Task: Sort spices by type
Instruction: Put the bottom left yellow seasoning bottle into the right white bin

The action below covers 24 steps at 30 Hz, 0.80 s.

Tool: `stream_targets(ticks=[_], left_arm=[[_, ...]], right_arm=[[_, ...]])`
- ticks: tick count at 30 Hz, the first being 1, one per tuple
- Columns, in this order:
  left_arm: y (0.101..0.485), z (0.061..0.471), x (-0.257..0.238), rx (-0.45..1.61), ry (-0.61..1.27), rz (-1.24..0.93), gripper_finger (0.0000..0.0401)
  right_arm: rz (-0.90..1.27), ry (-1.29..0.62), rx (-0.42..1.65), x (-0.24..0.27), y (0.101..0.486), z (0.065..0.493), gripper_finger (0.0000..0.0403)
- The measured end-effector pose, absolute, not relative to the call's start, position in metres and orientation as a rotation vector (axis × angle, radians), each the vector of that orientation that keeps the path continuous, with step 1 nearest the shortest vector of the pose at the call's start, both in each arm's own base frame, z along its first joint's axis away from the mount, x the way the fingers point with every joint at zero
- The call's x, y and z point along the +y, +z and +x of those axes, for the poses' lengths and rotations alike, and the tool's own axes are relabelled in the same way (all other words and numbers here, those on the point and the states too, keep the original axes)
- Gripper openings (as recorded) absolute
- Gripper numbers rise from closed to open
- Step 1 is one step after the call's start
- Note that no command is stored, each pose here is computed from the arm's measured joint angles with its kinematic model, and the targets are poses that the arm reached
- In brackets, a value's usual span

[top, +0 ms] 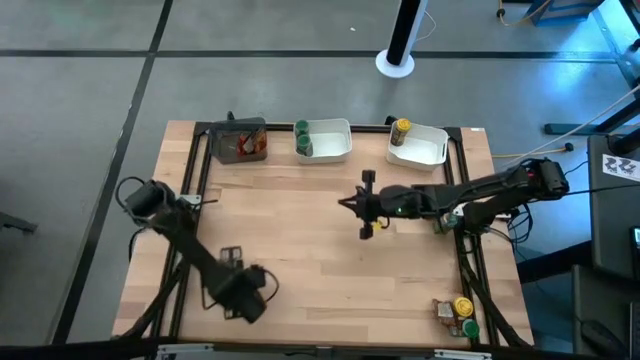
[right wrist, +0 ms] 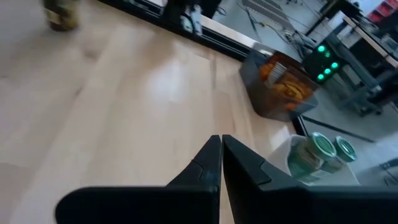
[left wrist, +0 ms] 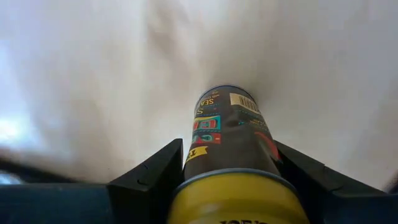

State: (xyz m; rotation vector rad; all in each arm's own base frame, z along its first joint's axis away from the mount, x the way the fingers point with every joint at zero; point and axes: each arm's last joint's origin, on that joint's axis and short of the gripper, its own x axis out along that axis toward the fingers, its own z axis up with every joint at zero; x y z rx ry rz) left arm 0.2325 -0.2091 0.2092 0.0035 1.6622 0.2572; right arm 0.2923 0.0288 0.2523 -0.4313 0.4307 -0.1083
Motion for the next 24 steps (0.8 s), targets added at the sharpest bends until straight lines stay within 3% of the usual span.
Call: stream_targets(ticks=[13, 24], left_arm=[[0.218, 0.291, -0.122, 1.6, 0.156, 0.063, 0.0198], [0.219, 0.33, -0.062, 1.423, 0.128, -0.004, 0.0198]], right_arm=[[-0.395, -0.063, 0.412, 0.074, 0.267, 0.265, 0.0017], [-0.338, -0.099, 0.483, 0.085, 0.269, 0.242, 0.0017]])
